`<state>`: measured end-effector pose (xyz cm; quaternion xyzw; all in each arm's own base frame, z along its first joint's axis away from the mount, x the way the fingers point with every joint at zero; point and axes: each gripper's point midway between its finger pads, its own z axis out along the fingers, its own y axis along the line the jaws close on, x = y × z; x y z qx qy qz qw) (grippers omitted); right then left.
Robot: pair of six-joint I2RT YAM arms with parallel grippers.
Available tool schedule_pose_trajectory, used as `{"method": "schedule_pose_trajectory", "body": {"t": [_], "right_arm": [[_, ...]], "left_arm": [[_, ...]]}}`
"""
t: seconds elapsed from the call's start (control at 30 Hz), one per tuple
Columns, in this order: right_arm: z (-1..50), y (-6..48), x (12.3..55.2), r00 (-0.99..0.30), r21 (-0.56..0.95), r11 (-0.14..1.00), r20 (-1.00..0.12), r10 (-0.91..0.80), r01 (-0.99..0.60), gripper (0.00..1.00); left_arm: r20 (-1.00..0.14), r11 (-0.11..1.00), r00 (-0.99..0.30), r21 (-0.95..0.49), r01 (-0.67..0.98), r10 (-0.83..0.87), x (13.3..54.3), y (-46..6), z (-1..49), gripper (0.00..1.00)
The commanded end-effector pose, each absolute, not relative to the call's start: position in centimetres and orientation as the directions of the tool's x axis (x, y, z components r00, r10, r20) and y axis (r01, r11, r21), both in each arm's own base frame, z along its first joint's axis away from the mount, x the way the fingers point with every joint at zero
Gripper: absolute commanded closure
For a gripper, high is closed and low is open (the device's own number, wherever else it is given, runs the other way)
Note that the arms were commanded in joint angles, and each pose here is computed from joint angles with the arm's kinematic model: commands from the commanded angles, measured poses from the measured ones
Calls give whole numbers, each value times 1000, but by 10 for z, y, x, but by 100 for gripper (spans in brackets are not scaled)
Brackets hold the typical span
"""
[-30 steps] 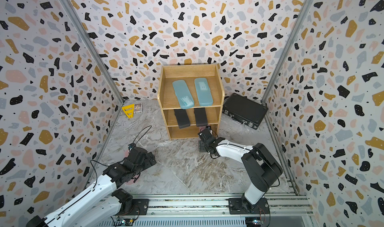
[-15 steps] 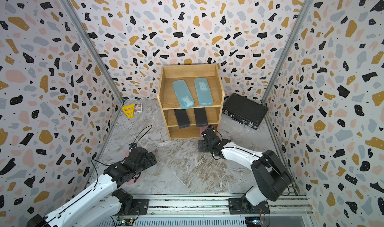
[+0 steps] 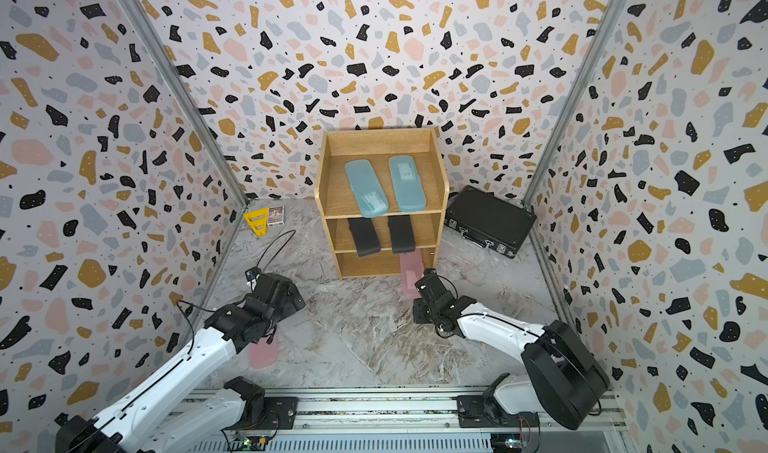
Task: Place the pencil cases on the shelf according to color
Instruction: Place the pencil case on the shelf.
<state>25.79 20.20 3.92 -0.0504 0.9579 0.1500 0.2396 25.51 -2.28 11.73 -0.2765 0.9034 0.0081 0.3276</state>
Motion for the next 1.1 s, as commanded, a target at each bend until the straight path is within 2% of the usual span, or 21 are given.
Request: {"method": "schedule_pose_trajectory", "body": {"t": [0.0,0.27,0.63,0.8,1.07], "right_arm": [[51,224,278,-857,334,924,-516,16,-185,71],[52,228,313,-834,333,929,-549,51,-162,71],[57,229,337,-814,327,925,-579,37,-191,71],[74,229,318,-802,374,895,-596,31,-244,63],[115,200,265,-782,367,875,-623,-20,-315,35]], "left_arm": [[-577,822,-622,-168,-544,-529,263,-11,110,0],[-550,797,-620,-148,-586,-559,279,10,98,0],[-491,787,-657,-104,-608,-572,249,13,71,0],[-452,790,-682,-89,-606,-574,233,11,54,0],[-356,795,-723,-113,-596,-592,231,-5,31,0]]}}
